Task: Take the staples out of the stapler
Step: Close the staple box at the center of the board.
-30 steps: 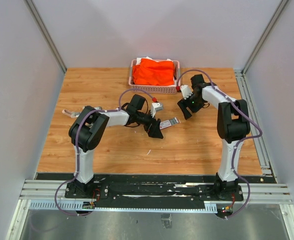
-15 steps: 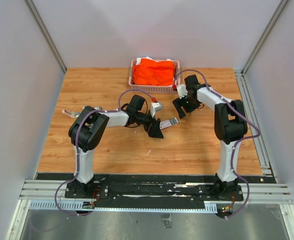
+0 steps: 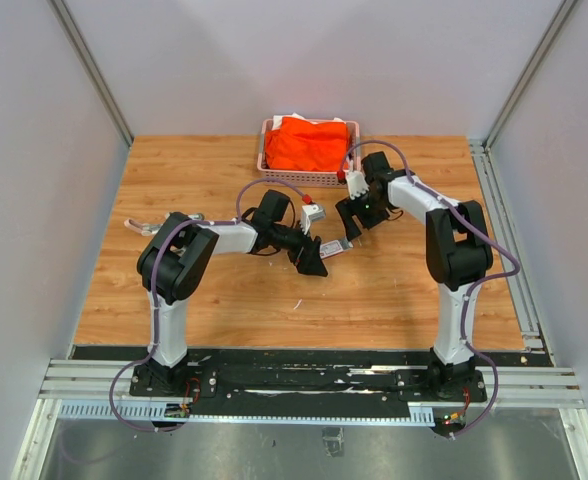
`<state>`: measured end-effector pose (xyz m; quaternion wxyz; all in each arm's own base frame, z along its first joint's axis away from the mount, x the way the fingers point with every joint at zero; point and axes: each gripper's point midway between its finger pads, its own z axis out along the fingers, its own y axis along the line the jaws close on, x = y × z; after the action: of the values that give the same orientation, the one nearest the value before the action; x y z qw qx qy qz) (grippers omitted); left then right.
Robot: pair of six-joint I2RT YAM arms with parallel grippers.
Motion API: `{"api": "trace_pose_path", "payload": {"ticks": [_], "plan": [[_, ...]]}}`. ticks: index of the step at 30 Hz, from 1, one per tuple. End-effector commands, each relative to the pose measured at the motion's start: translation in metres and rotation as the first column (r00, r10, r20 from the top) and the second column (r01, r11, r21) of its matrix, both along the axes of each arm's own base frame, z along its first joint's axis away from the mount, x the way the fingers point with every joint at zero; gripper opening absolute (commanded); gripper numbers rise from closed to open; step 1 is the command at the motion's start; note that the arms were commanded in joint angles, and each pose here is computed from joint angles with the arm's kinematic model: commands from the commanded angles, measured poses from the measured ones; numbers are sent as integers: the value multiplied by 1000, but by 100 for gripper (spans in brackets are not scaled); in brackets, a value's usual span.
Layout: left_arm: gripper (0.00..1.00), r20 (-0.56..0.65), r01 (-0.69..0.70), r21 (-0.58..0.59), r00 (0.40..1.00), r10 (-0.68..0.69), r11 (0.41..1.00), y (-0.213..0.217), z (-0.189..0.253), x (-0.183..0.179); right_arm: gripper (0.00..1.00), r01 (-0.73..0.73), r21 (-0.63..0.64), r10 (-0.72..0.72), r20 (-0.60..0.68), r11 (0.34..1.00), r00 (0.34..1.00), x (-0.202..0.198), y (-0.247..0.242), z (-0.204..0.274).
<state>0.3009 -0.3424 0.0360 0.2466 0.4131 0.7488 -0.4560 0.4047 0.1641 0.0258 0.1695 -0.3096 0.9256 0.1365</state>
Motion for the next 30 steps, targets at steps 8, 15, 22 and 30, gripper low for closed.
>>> {"api": "trace_pose_path", "payload": {"ticks": [8,15,22,30], "plan": [[98,-126,-41,167,990,62,985,25,-51,-24,75,-9,20,12,-157,1000,987,-43,16,-16],[98,-127,-36,171,990,58,985,26,-54,-25,75,39,42,-36,-60,998,998,-23,2,19],[98,-128,-34,165,990,56,986,25,-53,-26,75,113,-33,-114,-54,993,992,-15,-28,4],[98,-127,-31,165,991,52,986,26,-53,-27,75,119,-85,-124,-48,989,991,-9,-36,-12]]}}
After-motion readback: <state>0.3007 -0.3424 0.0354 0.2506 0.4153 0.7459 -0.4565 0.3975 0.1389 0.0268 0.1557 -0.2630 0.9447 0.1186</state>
